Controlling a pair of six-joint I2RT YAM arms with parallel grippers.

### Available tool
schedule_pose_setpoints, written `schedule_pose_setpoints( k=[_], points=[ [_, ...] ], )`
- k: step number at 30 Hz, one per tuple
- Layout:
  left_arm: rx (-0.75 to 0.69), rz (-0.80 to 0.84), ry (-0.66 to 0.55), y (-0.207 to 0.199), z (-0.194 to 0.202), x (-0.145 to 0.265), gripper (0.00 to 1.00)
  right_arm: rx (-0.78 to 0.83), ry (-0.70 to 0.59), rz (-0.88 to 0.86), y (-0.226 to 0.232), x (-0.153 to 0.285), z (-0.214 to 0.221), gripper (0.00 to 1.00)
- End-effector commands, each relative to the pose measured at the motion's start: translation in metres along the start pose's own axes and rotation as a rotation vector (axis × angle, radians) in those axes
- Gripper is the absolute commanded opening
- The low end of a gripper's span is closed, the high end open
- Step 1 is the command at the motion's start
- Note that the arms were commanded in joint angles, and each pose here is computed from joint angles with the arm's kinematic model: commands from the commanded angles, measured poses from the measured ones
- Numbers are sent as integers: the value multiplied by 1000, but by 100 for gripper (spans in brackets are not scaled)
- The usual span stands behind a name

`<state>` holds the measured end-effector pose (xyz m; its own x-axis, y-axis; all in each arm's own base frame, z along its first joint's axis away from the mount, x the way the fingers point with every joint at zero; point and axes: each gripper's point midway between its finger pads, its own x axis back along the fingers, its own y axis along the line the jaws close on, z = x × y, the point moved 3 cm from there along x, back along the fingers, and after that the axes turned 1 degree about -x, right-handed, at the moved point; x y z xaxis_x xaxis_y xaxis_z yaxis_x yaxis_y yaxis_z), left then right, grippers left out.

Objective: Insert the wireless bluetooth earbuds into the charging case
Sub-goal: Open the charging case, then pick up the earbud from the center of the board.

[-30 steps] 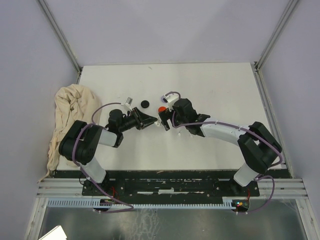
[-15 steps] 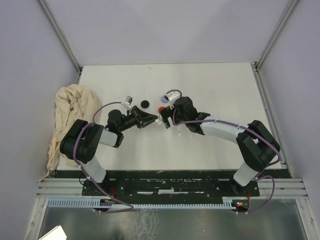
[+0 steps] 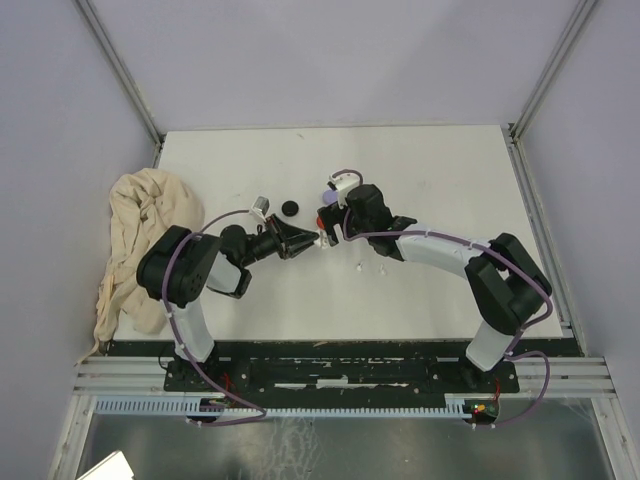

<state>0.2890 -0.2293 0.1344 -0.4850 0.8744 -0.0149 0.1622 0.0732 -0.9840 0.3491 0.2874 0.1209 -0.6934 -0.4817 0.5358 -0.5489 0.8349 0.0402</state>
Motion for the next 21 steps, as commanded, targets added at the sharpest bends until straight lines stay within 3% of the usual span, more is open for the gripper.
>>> schedule_pose_setpoints(
  k=[1, 12, 21],
  points=[
    [-33, 153, 19, -34, 1, -6, 3, -30, -106, -37, 16, 7, -34, 100],
    [-53, 130, -15, -35, -5, -3, 3, -155, -86, 203, -47, 52, -17, 100],
    [-65, 119, -11, -35, -5, -1, 3, -99, 161, 339, -65, 71, 26, 100]
  ],
)
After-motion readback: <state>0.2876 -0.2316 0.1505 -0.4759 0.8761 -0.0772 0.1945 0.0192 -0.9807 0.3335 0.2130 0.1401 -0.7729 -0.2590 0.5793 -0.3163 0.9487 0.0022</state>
